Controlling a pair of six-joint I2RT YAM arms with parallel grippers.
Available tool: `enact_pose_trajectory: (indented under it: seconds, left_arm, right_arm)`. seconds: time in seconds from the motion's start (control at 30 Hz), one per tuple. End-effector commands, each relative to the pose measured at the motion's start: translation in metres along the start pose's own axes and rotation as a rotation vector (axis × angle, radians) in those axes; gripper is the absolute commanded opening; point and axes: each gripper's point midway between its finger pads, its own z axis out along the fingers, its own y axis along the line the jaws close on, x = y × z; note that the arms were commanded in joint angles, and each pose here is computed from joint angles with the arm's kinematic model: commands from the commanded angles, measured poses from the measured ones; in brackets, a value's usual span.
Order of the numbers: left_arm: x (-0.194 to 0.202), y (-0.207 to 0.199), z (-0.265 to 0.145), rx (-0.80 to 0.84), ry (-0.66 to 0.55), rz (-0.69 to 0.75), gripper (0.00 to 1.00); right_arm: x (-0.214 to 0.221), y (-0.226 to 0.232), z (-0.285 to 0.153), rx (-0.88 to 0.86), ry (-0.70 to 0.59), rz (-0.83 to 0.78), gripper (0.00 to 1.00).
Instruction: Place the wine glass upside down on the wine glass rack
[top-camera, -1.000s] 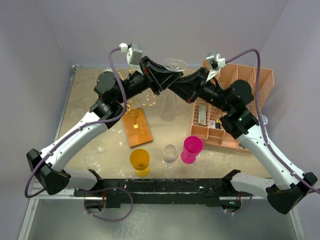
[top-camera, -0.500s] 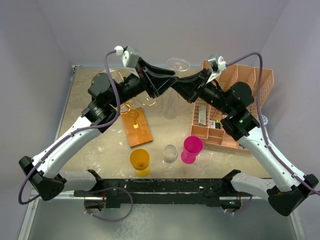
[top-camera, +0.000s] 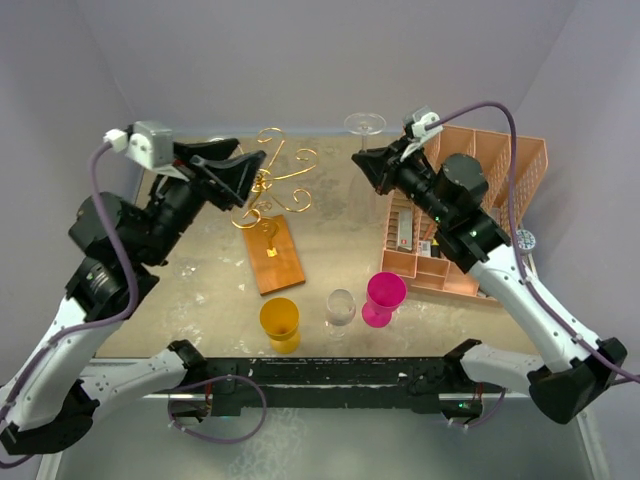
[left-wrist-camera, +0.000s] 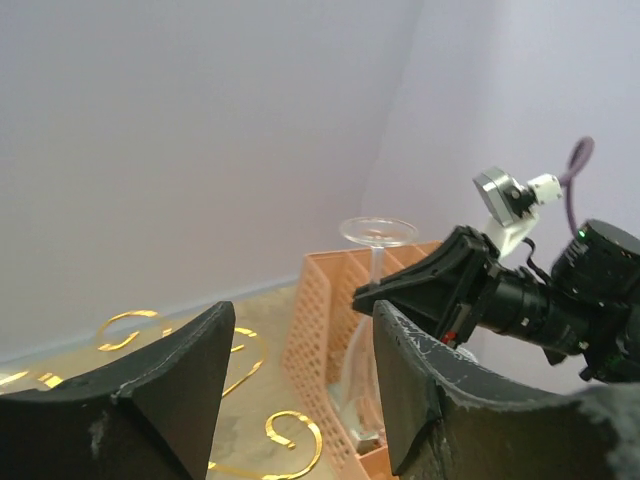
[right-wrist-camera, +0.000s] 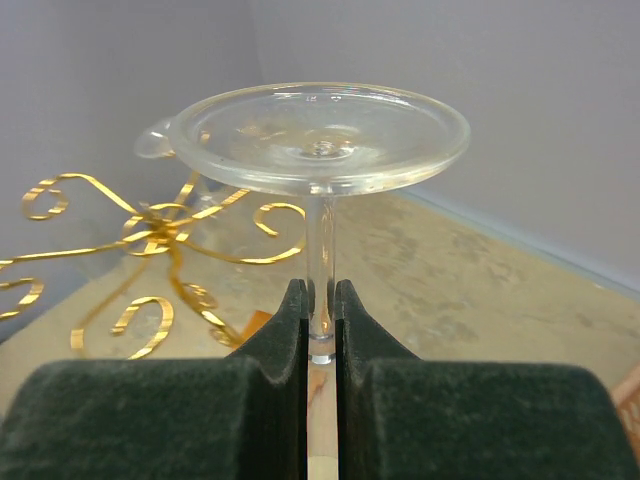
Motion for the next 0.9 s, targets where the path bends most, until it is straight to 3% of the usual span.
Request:
enact_pose_trajectory:
  seconds: [0.0,0.1,0.3,0.7,0.87]
  left_arm:
    - [-0.002,0.067,-0.037,-0.378,0.015,0.050,0.57]
    - [-0.001,0.089,-0.060,-0.503,0.014,0.055,0.59]
    - [0.007,0.097,-0.079,-0.543,0.005,0.037,0.59]
    - [0.015,0.095,-0.072,-0.544,0.038,0.014,0.59]
    - [0.019,0.091,-0.065,-0.522,0.051,-0.006,0.59]
  right_arm:
    - [-0.003,-0.033,0.016,0.059,-0.005,-0.097,0.00]
    - [0.009,-0.033,0.032,-0.011,0.016,-0.135,0.00]
    - [0.033,-0.035,0.069,-0.169,0.078,-0.164,0.00]
    - [0.062,-0.018,0.108,-0.604,0.123,-0.144,0.00]
    - [0.066,-0.010,0.116,-0.704,0.092,-0.112,0.00]
